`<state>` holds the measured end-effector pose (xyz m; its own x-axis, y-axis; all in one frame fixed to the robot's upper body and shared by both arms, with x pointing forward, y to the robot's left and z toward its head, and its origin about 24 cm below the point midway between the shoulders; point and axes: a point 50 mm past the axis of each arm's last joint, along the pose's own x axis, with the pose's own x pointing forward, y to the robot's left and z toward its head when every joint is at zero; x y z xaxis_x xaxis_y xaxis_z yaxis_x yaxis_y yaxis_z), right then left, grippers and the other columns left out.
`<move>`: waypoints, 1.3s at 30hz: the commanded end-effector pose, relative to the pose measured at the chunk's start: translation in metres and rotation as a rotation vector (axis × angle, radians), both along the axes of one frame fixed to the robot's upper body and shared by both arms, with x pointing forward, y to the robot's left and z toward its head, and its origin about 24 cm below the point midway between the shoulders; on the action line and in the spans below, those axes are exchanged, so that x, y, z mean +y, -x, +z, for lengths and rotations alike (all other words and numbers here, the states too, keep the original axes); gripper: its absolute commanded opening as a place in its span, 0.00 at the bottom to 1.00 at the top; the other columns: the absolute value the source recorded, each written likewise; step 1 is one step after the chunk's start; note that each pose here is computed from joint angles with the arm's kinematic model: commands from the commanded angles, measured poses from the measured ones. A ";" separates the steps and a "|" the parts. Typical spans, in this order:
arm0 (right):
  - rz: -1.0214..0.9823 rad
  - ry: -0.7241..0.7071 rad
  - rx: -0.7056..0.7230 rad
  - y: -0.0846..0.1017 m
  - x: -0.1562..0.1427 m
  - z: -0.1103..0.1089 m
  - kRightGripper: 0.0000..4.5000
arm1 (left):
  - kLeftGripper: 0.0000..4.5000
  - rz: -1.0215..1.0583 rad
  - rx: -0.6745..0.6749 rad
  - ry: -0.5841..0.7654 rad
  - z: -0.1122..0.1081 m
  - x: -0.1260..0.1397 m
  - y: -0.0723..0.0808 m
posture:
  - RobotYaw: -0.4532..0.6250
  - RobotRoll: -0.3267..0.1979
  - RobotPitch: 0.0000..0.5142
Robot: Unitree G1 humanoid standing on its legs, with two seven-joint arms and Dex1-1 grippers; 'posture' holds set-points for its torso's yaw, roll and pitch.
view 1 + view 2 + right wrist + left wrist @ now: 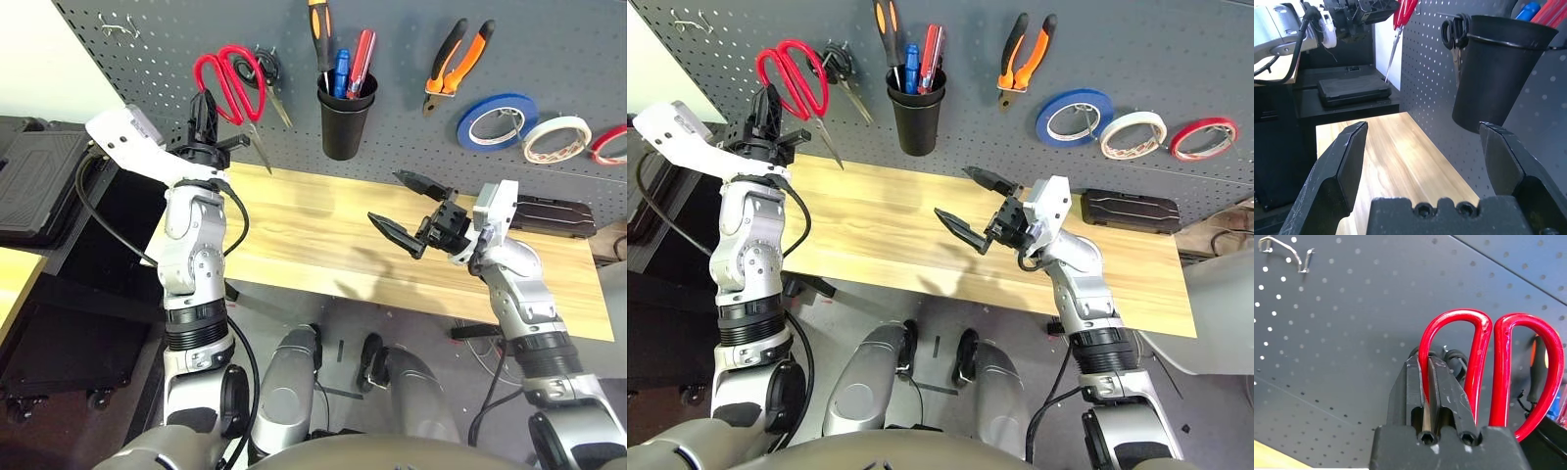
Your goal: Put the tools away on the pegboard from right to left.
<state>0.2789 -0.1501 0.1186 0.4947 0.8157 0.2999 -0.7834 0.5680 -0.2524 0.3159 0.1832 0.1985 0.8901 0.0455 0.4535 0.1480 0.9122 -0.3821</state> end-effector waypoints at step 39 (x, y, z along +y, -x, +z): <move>-0.040 -0.028 -0.021 0.002 0.017 0.004 1.00 | 0.07 0.029 0.205 -0.138 -0.049 -0.008 -0.075 | 0.61 0.62 0.34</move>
